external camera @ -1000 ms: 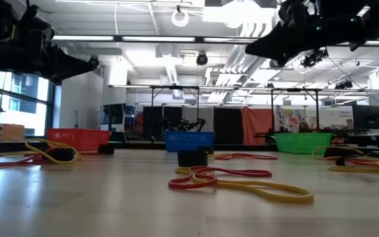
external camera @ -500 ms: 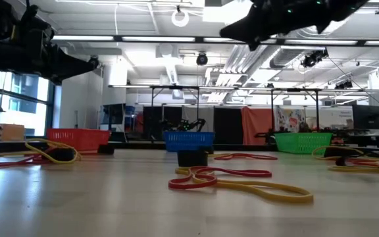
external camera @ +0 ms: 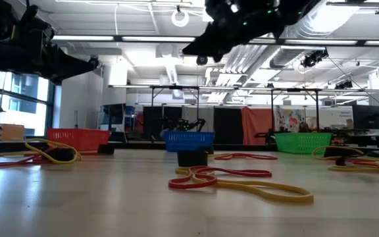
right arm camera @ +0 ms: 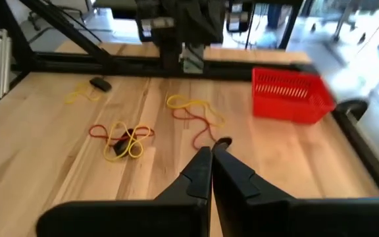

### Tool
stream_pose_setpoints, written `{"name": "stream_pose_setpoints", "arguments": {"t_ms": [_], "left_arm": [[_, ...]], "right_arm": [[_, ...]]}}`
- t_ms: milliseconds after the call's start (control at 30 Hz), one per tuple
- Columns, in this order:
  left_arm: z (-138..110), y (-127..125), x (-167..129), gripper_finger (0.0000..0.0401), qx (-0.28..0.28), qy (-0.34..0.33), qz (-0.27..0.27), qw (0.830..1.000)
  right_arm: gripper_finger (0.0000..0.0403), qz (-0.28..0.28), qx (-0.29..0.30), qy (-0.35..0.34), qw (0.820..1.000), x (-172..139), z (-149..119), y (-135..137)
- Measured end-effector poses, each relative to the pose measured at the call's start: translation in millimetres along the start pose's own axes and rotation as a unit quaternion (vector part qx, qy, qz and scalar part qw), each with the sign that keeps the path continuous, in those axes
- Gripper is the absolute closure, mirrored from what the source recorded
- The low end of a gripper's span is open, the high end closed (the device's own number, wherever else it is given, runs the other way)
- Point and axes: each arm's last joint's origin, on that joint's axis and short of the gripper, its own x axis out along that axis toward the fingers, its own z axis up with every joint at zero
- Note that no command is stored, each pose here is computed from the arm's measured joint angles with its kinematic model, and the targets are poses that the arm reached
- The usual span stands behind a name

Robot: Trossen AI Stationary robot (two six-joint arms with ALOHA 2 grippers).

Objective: Sort rubber bands into baskets
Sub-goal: Put the red rubber band into the green bin

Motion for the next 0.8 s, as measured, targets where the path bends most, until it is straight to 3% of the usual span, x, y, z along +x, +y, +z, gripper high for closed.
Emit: {"name": "stream_pose_setpoints", "arguments": {"t_ms": [167, 500, 800], "left_arm": [[0.0, 0.0, 0.0, 0.0398, 0.0, 0.0, 0.0, 1.0], [0.0, 0.0, 0.0, 0.0398, 0.0, 0.0, 0.0, 1.0], [0.0, 0.0, 0.0, 0.0398, 0.0, 0.0, 0.0, 1.0]], "right_arm": [[0.0401, 0.016, 0.011, 0.02, 1.0, 32.0, -4.0, 3.3], [0.0401, 0.08, -0.011, 0.024, 0.996, 66.8, 2.1, 46.9], [0.0401, 0.054, 0.038, 0.042, 0.997, 98.6, -1.3, 63.6]]}}
